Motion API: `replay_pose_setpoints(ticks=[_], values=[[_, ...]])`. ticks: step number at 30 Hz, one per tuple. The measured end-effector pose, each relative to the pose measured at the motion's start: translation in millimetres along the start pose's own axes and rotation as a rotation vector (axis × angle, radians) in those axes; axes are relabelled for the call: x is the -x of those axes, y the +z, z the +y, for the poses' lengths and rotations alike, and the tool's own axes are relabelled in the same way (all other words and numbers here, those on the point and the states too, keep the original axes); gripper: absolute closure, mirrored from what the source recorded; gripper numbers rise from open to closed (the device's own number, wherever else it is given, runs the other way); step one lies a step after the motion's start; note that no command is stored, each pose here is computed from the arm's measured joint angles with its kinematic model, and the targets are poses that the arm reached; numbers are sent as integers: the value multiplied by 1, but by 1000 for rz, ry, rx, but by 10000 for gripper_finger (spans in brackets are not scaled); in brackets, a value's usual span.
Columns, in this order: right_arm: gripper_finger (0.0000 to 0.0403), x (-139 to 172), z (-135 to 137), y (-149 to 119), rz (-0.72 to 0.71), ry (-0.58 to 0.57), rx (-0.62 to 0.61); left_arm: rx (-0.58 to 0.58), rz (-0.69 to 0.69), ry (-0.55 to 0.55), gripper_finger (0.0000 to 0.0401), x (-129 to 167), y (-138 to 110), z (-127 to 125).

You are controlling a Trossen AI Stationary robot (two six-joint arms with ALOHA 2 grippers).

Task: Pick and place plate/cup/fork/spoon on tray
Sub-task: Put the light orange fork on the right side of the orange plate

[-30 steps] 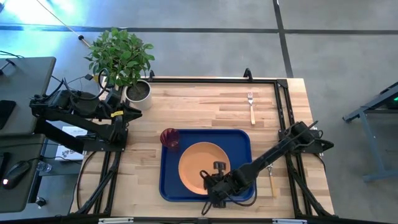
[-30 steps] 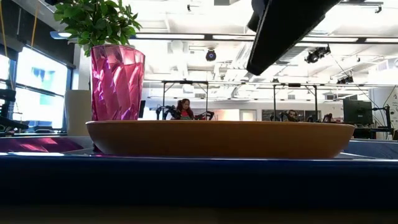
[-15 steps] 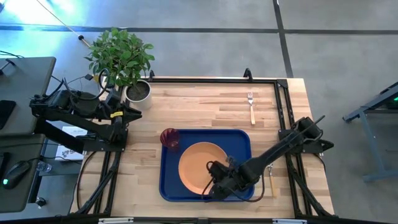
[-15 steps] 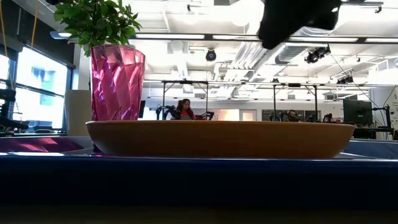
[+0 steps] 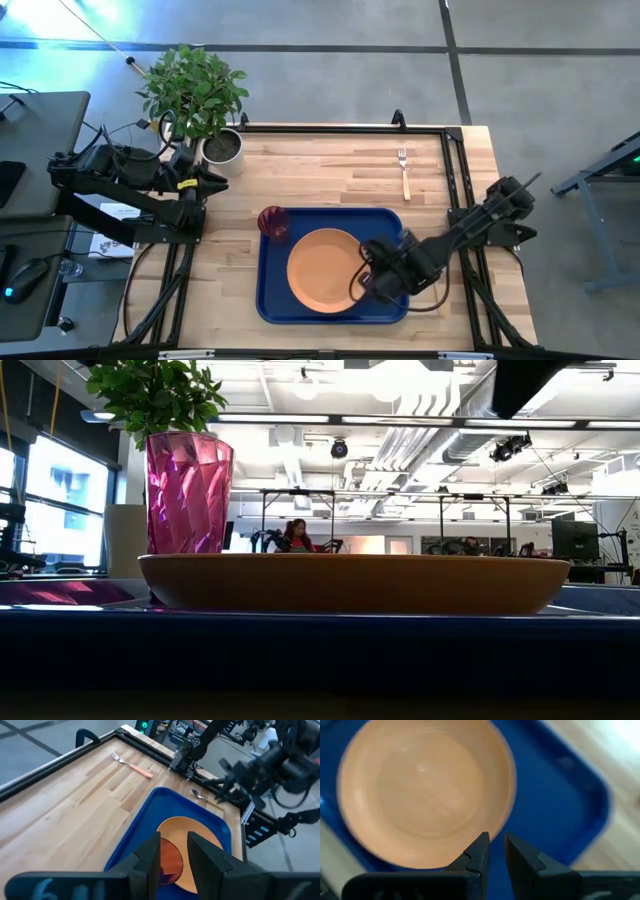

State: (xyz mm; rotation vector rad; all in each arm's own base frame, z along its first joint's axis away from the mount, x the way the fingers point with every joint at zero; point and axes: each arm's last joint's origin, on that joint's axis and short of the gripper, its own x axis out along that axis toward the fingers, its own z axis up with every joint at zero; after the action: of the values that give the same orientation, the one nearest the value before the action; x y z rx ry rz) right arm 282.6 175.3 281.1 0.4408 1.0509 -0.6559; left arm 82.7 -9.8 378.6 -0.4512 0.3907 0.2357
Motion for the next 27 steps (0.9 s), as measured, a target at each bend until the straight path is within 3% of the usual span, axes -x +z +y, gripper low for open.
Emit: replay_pose_setpoints(ticks=[11, 19, 27], values=[[352, 27, -55, 21, -56, -219, -208, -129, -1, 1, 314, 0, 0, 0], [352, 46, -100, 59, -93, -190, -413, -190, -1, 3, 314, 0, 0, 0], [352, 57, -148, 91, -109, -198, -464, -187, -18, 33, 314, 0, 1, 1]])
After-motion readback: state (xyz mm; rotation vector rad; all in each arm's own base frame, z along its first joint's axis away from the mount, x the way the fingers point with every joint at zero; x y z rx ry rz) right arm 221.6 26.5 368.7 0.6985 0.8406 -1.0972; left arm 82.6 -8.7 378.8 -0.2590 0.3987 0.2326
